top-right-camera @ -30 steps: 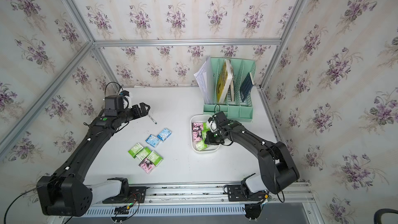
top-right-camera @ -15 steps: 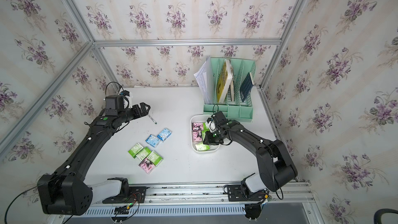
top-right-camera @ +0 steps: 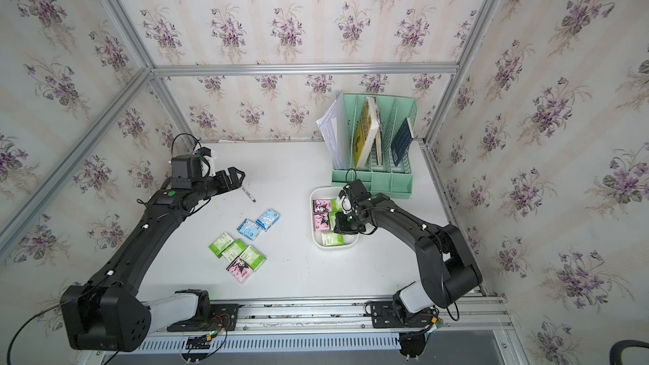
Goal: Put the pocket tissues into the storage box
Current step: Place the pocket tissues in the storage box.
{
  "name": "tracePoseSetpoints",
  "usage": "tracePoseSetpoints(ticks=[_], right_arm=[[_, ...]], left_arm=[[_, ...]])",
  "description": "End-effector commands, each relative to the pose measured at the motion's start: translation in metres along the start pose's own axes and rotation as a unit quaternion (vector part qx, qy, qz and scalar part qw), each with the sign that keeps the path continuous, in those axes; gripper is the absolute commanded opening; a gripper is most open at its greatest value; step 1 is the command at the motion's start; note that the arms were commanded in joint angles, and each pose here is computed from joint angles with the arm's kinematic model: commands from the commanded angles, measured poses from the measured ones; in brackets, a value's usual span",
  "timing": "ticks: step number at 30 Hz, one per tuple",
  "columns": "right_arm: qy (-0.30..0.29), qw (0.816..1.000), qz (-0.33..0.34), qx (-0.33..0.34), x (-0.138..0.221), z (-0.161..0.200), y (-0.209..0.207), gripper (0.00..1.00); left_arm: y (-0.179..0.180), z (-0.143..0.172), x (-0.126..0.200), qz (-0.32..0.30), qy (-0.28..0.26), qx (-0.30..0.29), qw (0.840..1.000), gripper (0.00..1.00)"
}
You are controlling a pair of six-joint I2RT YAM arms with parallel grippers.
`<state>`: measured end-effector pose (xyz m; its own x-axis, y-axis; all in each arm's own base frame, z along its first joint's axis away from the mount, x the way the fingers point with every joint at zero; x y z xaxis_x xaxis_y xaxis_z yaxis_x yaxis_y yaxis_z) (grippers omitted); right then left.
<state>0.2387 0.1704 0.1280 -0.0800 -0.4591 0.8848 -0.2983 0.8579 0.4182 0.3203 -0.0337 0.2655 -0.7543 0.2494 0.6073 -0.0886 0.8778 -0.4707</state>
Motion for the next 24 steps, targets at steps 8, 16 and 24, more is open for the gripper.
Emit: tracePoseSetpoints(ticks=[8,16,24], right_arm=[[0.04,0.998,0.044,-0.013,-0.009,0.011,-0.014,0.25],[0.057,0.998,-0.015,-0.007,-0.026,0.012,-0.008,0.21],[0.04,0.996,-0.073,0.012,-0.023,0.004,0.006,0.18]], left_arm=[[0.001,0.0,0.001,-0.004,-0.003,-0.011,1.0,0.99],[0.001,0.001,0.003,-0.005,-0.003,-0.014,1.0,0.99],[0.0,0.001,0.0,-0.001,-0.001,-0.004,1.0,0.99]])
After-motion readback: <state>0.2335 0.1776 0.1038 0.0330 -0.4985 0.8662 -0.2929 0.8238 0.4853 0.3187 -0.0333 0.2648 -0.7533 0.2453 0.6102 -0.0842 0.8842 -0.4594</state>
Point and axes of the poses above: each gripper's point midway between its finger pads, its own x axis back along the fingers, its own y axis along the line the jaws close on, z = x × y, the point moved 7 cm from there along x, back along the fingers, and after that the axes turned 5 degrees about x, right-handed, at the moved point
